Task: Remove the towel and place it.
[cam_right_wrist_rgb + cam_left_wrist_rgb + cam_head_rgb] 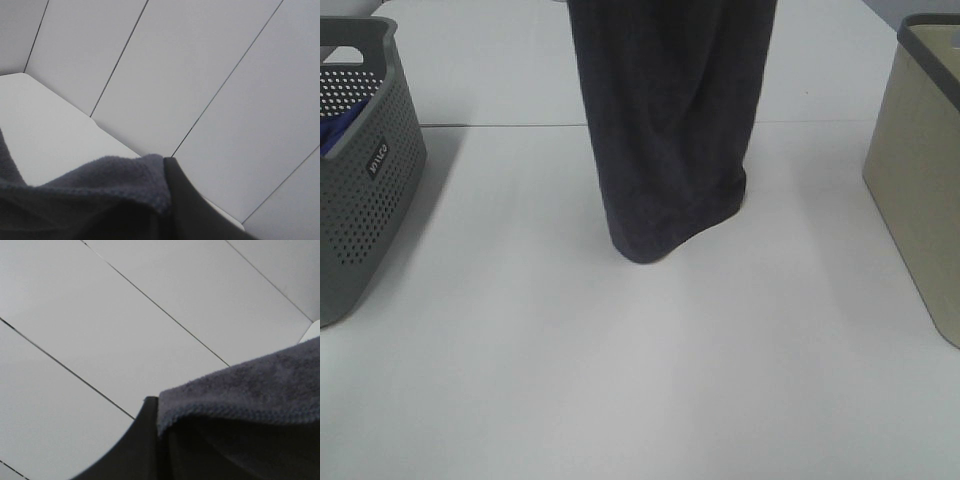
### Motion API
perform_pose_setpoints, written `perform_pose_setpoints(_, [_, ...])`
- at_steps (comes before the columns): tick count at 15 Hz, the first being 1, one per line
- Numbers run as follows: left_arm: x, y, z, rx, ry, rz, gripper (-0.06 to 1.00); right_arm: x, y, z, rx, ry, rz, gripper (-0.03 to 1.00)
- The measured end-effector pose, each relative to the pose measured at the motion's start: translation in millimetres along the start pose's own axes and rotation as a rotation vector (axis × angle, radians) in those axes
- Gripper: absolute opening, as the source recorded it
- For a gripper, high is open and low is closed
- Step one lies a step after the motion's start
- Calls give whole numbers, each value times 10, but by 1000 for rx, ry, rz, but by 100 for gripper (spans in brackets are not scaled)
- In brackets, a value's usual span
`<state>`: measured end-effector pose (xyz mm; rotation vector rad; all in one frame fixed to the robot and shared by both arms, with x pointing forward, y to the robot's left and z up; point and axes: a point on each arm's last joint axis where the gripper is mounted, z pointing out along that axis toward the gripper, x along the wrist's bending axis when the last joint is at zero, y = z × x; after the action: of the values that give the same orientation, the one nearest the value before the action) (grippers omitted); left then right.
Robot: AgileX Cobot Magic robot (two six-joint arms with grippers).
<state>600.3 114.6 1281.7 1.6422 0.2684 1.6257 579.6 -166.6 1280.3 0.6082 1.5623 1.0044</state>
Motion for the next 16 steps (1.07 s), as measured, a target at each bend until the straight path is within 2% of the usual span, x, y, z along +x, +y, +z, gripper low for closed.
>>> perform_pose_setpoints(3, [30,-146,63,30,11,6,0,93,-55,183,-56,3,-6,2])
perform_pose_setpoints(6, [37,-241,153,-16,38,14,0,122,-19,337,-132,-13,-8,2])
perform_pose_setpoints(8, [19,-322,226,-43,51,18,0,131,-21,440,-144,-19,-7,2])
perform_pose_setpoints(12, [-54,-647,474,-168,105,-44,0,135,-44,718,-206,-49,-4,2])
perform_pose_setpoints(14, [-61,-902,632,-242,167,-111,0,4,-101,879,-284,-104,23,2])
perform_pose_setpoints(16, [-25,-918,738,-281,207,-131,0,-66,-119,931,-324,-126,63,2])
